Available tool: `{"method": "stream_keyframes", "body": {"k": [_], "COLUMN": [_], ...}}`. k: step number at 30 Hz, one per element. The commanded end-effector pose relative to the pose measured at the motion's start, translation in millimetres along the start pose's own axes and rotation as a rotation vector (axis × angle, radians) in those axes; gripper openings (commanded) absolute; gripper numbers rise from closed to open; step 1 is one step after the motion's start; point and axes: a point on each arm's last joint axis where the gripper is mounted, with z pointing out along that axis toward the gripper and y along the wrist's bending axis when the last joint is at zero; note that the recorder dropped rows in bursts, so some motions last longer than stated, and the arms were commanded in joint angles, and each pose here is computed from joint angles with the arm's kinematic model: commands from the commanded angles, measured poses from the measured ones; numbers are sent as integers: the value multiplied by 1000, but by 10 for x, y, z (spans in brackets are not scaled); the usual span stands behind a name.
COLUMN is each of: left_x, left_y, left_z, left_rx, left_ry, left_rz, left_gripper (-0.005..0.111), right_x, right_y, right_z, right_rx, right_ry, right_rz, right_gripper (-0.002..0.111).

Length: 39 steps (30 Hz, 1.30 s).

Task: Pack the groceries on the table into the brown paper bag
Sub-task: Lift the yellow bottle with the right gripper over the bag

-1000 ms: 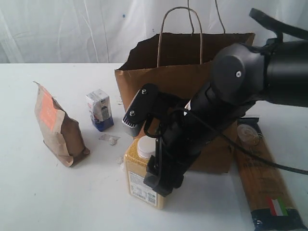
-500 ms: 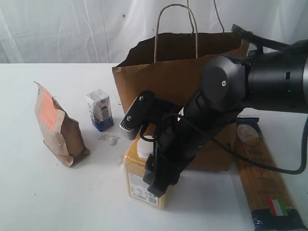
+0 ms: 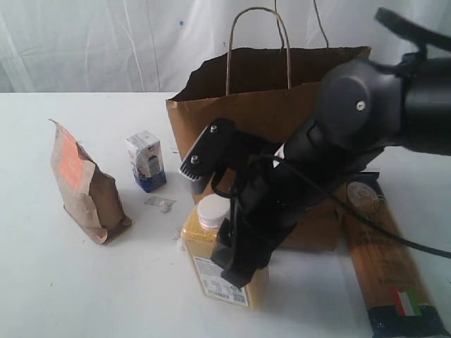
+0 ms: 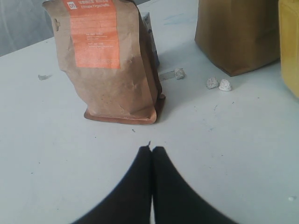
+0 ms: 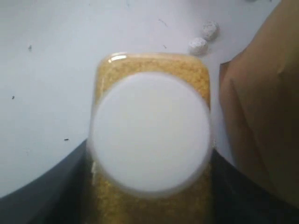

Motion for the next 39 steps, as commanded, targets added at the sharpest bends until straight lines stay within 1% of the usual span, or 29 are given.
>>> {"method": "stream_keyframes", "body": {"k": [1,5,8,10,11,12,13,14,15,16,17,18,19,20,22,25,29,32,39], "left_x": [10,10,10,10,10,10,10,10,10,10,10,10,10,10,10,10,10,10,10], "left_y": [-1,-1,-1,-1,-1,-1,-1,-1,-1,-1,-1,-1,-1,-1,-1,-1,-1,-1,-1], "left_z": [1,1,1,1,1,1,1,1,1,1,1,1,1,1,1,1,1,1,1], "left_rx": [-2,-2,-2,-2,-2,-2,-2,-2,-2,-2,-2,-2,-2,-2,-2,-2,-2,-2,-2], "left_ry": [-1,-1,-1,-1,-1,-1,-1,-1,-1,-1,-1,-1,-1,-1,-1,-1,-1,-1,-1], "left_rz": [-9,-9,-9,-9,-9,-9,-9,-9,-9,-9,-9,-9,-9,-9,-9,-9,-9,-9,-9], "left_gripper": [0,0,0,0,0,0,0,0,0,0,0,0,0,0,0,0,0,0,0], "right_x": [-54,-21,25,96,169,211,286,321,377,403,440,455,451,446,368,225,53,-114,-474], "right_y": [144,295,381,444,465,474,482,487,490,485,471,438,418,383,307,193,-31,-248,-633], "right_z": [-408,-732,-1013,-1274,-1462,-1552,-1712,-1803,-1952,-2041,-2175,-2260,-2305,-2420,-2572,-2806,-2921,-2869,-2561], "right_rx": [21,25,65,130,204,244,322,363,431,464,516,569,602,670,743,824,900,907,817], "right_ry": [-103,-155,-221,-280,-316,-330,-359,-385,-448,-490,-558,-588,-597,-609,-630,-693,-683,-645,-576], "right_rz": [-16,-56,-72,-68,-51,-42,-20,-3,44,88,161,186,179,161,154,163,174,163,87], "right_gripper": [0,0,0,0,0,0,0,0,0,0,0,0,0,0,0,0,0,0,0]}}
